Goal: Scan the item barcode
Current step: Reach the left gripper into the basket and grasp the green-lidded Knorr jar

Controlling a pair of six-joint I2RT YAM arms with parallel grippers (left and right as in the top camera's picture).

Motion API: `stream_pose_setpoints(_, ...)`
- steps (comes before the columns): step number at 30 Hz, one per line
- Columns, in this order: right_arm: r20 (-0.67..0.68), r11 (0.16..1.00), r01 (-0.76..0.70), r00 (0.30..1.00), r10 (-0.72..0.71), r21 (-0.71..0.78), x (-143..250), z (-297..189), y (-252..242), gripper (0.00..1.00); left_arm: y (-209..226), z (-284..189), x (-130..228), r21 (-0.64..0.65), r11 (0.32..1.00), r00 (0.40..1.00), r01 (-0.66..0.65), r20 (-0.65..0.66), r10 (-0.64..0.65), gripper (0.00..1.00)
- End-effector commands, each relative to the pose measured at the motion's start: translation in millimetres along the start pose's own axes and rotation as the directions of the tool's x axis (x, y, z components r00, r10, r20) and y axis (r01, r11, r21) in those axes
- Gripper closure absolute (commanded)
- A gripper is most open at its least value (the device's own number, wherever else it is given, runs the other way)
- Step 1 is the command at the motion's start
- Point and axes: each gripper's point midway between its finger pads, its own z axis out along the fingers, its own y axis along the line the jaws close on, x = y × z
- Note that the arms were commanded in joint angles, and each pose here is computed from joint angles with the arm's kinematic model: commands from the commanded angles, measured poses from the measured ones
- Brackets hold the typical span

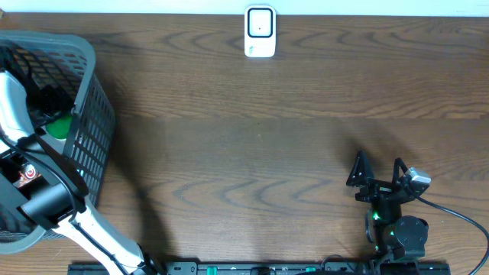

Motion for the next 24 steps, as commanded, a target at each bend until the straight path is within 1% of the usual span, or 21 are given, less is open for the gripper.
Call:
stream_pose_setpoints(1, 0.001, 1.0, -0.001, 1.0, 0.001, 0.006, 0.5, -0.1, -1.1, 0.01, 5.5, 14.8, 4.8, -0.021, 1.0, 1.0, -0.009, -0.026, 0.008, 0.14)
stream_pose_setpoints(5, 0.0, 1.0, -0.001, 1.0, 0.001, 0.006, 0.6, -0.1, -1.1, 0.01, 2.4, 24.3, 9.5, 0.001, 1.0, 0.999, -0.007, -0.038, 0.007, 0.14)
stream_pose_setpoints(14, 0.001, 1.0, -0.001, 1.0, 0.001, 0.006, 0.5, -0.1, -1.1, 0.01, 5.5, 51.6, 28.5, -0.006, 1.0, 0.997, -0.005, -0.08, 0.004, 0.14)
stream_pose_setpoints(21, 0.001, 1.0, -0.001, 1.0, 0.001, 0.006, 0.5, -0.1, -1.1, 0.01, 5.8, 56.4, 29.0, -0.006, 1.0, 0.997, -0.005, -0.074, 0.005, 0.14)
stream_pose_setpoints(22, 0.0, 1.0, -0.001, 1.0, 0.001, 0.006, 0.6, -0.1, -1.1, 0.01, 5.8, 56.4, 29.0, -0.006, 1.0, 0.997, -0.005, -0.074, 0.005, 0.14)
stream_pose_setpoints(24, 0.001, 1.0, 0.0, 1.0, 0.0, 0.006, 0.5, -0.1, -1.1, 0.01, 5.8, 56.3, 28.6, -0.006, 1.0, 0.997, -0.005, -0.073, 0.005, 0.2)
